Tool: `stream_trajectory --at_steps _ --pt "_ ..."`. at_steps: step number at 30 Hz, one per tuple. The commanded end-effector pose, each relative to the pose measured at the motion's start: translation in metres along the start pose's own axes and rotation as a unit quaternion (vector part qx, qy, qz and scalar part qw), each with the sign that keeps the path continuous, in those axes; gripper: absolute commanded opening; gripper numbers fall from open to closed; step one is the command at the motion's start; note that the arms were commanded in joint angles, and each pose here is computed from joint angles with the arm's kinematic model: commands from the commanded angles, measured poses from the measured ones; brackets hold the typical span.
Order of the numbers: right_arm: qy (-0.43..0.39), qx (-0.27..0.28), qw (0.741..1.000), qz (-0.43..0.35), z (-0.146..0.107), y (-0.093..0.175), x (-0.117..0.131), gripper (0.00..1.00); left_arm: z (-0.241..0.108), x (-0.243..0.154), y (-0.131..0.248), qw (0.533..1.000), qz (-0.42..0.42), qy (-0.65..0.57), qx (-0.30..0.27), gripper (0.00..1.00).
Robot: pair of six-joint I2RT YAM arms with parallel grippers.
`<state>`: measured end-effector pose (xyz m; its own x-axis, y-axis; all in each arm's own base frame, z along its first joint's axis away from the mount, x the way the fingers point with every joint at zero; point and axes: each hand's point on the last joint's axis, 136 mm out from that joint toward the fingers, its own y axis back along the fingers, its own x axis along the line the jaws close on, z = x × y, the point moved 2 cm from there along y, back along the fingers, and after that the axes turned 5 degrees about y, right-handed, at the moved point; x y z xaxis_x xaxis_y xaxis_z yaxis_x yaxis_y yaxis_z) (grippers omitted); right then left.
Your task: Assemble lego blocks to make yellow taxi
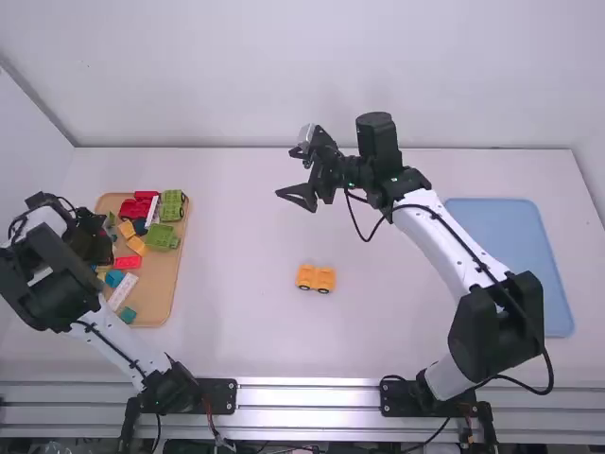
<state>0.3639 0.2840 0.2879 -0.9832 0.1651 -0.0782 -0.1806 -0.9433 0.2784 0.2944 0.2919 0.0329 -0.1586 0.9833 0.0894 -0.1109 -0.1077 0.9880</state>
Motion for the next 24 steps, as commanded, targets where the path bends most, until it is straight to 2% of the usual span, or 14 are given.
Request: stream_trajectory --at_steps 1,6,10,16,24 --pt "0.004 -0.005 1.0 -0.001 0.006 0.001 -0.004 0.98 -0.017 0.002 -0.01 0.999 0.012 -0.013 0.028 0.43" --pt "0.006 -0.006 1.0 -0.001 0.006 0.0 -0.004 0.98 -0.022 0.01 -0.011 0.999 0.021 -0.004 0.03 0.4" --pt "0.006 -0.006 1.0 -0.001 0.006 0.0 -0.004 0.98 -0.021 0.012 -0.012 1.0 0.015 -0.001 0.02 0.47" --pt "0.005 -0.006 1.0 -0.001 0.006 0.001 -0.004 0.98 -0.014 -0.006 -0.019 0.999 -0.029 -0.029 -0.014 0.47" --pt "0.005 -0.006 1.0 -0.001 0.006 0.001 -0.004 0.98 -0.017 -0.013 -0.016 0.999 -0.041 -0.021 0.001 0.47"
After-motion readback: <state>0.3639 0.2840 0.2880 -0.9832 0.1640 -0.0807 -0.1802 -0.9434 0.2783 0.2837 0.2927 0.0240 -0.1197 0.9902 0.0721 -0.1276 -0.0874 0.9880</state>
